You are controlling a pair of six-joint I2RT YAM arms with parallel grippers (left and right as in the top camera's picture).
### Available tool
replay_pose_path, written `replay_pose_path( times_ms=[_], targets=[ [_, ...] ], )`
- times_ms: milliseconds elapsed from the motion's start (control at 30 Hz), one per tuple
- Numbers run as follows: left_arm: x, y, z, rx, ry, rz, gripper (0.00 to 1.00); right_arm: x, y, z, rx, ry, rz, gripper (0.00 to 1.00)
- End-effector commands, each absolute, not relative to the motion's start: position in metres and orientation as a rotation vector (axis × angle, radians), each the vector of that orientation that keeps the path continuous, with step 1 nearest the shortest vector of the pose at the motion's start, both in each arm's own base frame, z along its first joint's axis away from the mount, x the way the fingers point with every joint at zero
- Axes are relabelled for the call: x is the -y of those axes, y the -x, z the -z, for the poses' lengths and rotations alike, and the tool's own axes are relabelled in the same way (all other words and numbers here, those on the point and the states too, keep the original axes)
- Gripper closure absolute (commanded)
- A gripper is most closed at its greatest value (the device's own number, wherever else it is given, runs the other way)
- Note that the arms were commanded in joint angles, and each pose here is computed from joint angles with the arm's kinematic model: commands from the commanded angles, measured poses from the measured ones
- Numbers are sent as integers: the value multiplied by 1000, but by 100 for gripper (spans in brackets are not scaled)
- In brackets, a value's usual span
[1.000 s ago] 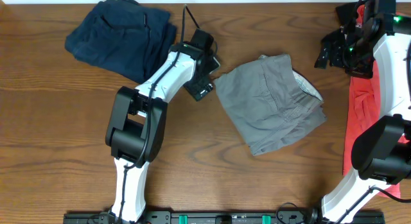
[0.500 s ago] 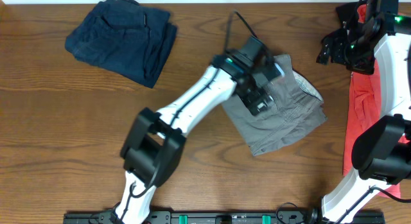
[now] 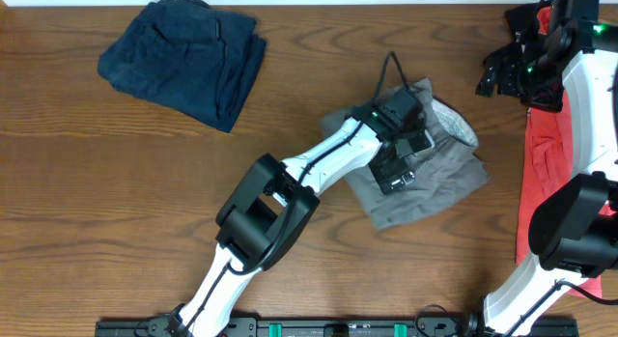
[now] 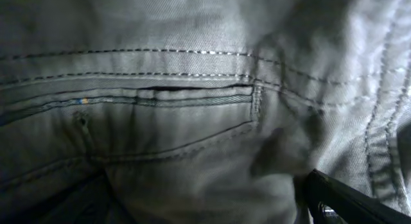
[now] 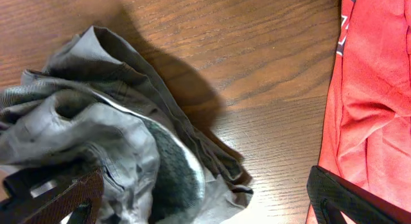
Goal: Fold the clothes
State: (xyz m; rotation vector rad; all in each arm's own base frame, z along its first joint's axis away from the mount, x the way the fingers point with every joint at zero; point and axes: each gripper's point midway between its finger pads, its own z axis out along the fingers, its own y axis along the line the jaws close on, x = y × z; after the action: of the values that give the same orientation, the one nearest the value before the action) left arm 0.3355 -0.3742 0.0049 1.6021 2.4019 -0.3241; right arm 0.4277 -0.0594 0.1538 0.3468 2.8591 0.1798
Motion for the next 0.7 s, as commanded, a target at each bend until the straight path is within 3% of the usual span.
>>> replay_pose_path(
  times_ms=[0,167,300,467,667],
  targets=[
    [295,-358,71,-2548,-1670,-153,2,64,-426,-154,-2854,-381,-176,1],
    [241,-368,101,-2595,-1787,-335,2,64,-426,-154,-2855,-381,-175,1],
    [189,-395,99,-2601,-1778,-595,2,64,-426,-154,-2854,-381,-175,1],
    [153,-427,61,-2579,-1665,-769,2,64,-426,-154,-2854,-381,-176,1],
    [177,-440,-13,-2508,-1530,-532,2,64,-426,-154,-2854,-381,-176,1]
  ],
)
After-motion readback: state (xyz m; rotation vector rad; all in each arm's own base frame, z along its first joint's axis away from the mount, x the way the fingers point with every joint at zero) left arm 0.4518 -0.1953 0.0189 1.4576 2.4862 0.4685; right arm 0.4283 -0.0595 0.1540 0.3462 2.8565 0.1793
